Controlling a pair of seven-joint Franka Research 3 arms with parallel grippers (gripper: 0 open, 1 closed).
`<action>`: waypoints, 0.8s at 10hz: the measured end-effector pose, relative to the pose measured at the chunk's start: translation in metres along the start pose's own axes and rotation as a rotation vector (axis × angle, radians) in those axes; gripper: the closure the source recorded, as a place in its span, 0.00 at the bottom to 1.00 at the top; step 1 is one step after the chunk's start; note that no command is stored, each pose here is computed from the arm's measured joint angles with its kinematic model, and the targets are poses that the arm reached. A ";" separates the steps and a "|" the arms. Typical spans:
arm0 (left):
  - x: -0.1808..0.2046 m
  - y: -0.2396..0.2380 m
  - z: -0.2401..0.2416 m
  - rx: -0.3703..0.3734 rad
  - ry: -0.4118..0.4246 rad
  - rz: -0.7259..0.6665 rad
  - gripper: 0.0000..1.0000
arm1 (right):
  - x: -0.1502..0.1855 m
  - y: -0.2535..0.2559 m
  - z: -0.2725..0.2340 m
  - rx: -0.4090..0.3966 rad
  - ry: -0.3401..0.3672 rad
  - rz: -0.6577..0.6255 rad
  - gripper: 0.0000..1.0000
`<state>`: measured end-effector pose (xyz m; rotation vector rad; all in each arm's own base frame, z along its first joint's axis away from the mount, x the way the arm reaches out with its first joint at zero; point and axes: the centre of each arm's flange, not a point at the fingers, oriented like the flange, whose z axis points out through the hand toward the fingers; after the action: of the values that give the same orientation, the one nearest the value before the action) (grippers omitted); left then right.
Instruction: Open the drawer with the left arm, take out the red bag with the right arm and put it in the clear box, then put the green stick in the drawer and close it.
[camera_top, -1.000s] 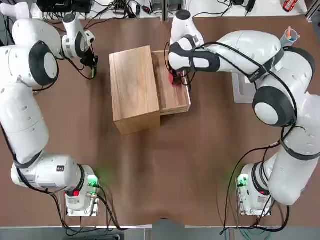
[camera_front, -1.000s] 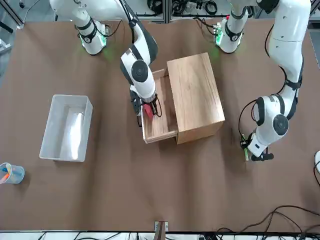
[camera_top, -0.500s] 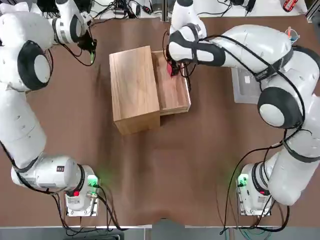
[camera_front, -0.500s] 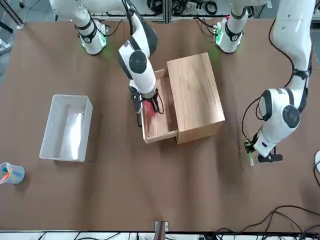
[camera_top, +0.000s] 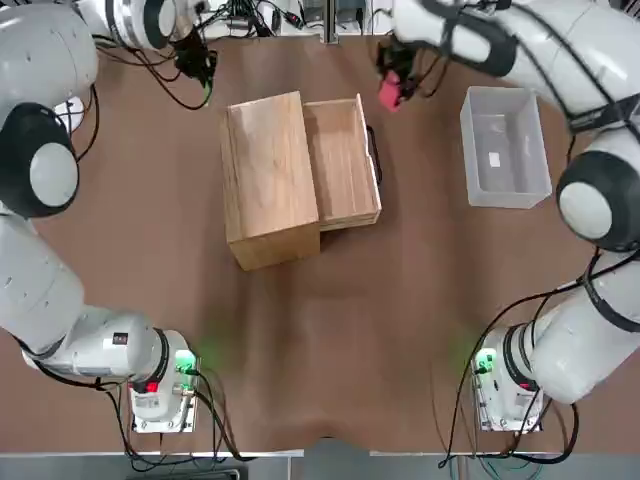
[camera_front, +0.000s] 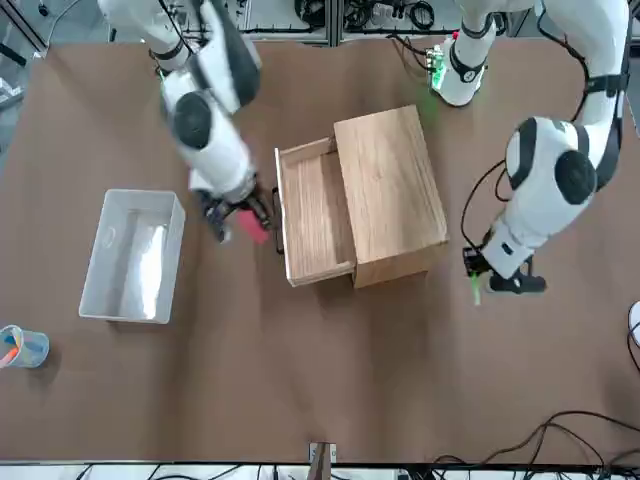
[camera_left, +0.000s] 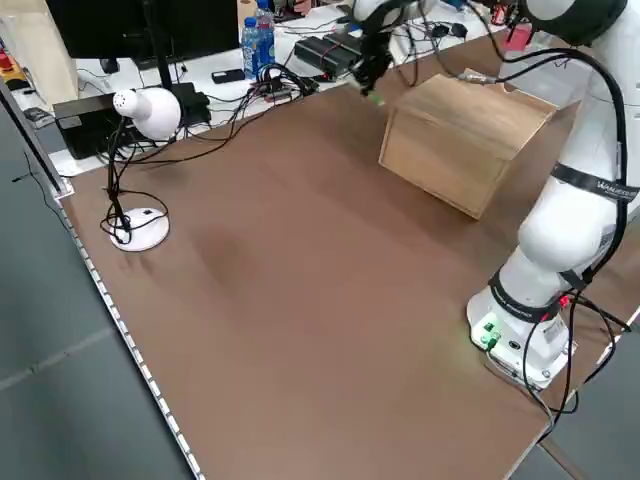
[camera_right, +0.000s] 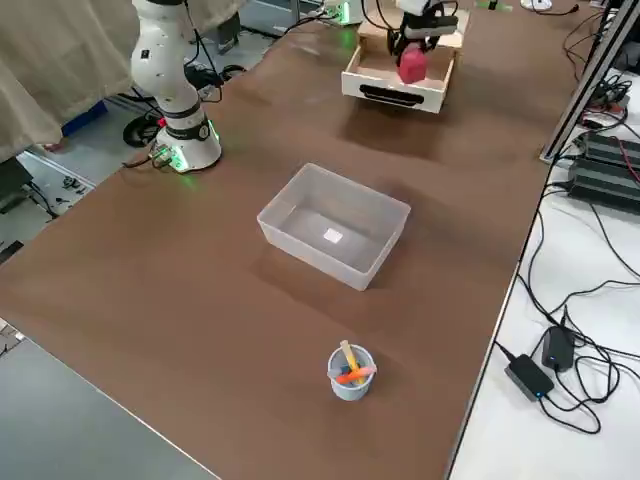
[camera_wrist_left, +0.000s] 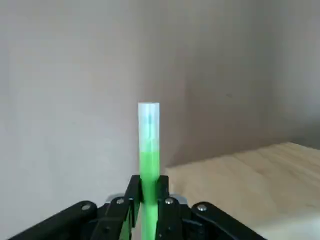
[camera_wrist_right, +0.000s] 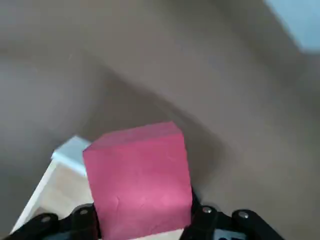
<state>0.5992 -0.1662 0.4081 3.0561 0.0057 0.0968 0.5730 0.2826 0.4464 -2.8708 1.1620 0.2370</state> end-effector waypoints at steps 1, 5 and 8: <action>-0.009 0.037 -0.009 0.001 0.010 -0.021 0.82 | 0.047 0.025 -0.003 -0.029 -0.010 -0.086 0.41; -0.056 0.172 -0.042 -0.079 0.038 -0.055 0.82 | 0.177 0.125 0.017 -0.066 -0.077 -0.328 0.41; -0.092 0.249 -0.056 -0.153 0.017 -0.081 0.82 | 0.229 0.191 0.057 -0.067 -0.114 -0.470 0.41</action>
<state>0.5045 -0.4103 0.4791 2.8978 0.1174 0.1130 0.5959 -0.0075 0.3594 -3.0297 0.4461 0.4157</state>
